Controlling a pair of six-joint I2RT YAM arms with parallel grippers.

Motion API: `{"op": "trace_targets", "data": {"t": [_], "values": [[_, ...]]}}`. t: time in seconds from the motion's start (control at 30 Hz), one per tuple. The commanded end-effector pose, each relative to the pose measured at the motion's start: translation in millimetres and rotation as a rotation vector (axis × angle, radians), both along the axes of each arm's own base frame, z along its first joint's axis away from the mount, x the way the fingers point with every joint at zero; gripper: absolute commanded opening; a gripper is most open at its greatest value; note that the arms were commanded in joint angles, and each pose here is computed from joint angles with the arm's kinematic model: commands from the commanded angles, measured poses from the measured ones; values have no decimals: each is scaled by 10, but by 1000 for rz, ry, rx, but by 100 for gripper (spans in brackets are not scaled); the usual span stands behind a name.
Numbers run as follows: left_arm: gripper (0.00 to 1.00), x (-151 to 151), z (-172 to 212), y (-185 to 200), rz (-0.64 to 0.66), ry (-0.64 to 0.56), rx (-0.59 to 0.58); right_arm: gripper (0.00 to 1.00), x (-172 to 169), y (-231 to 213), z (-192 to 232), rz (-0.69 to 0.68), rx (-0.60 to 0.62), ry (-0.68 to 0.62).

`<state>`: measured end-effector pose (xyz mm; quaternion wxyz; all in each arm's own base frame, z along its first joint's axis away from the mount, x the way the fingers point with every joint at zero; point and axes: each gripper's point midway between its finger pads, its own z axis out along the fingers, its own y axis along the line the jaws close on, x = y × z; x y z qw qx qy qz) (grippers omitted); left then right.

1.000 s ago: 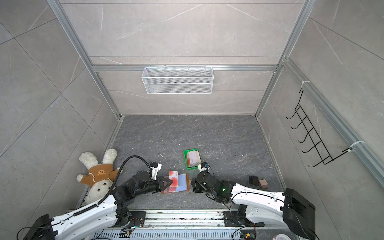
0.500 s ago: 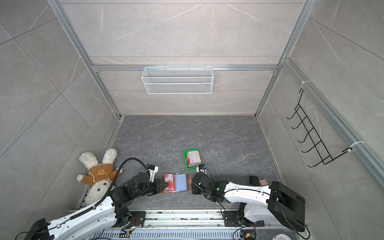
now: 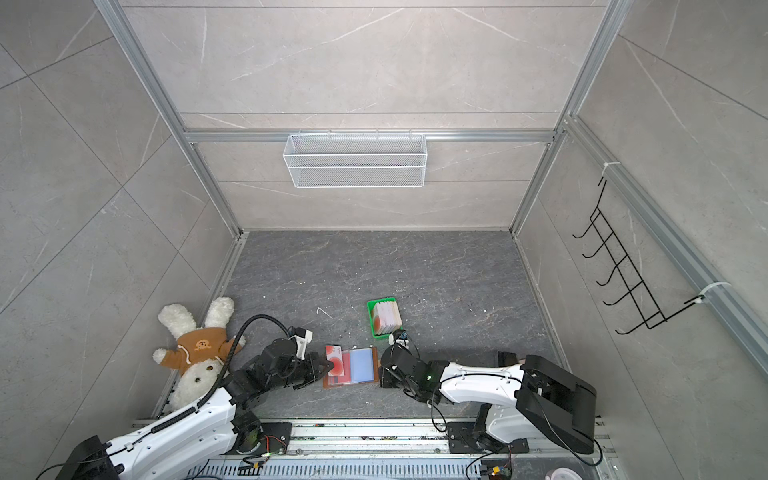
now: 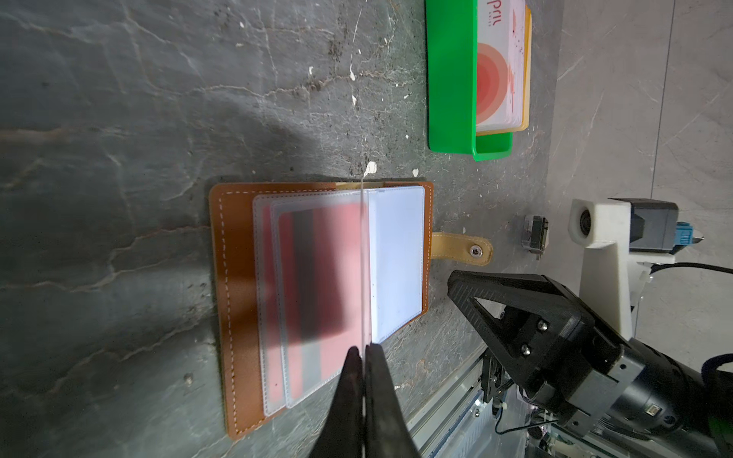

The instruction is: Put the credit cards into the card holder

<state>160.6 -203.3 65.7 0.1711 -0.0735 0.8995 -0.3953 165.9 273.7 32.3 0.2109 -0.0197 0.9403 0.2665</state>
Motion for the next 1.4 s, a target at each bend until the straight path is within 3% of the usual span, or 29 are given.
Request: {"op": "trace_targets", "data": {"t": [0.0, 0.73, 1.37], "values": [[0, 25, 93, -84, -43, -42, -39, 22, 8, 83, 19, -6, 18, 12], [0, 49, 31, -296, -98, -5, -111, 18, -1, 150, -59, -7, 39, 36], [0, -11, -188, -258, -81, 74, -76, 18, 15, 163, -58, -1, 20, 33]]}}
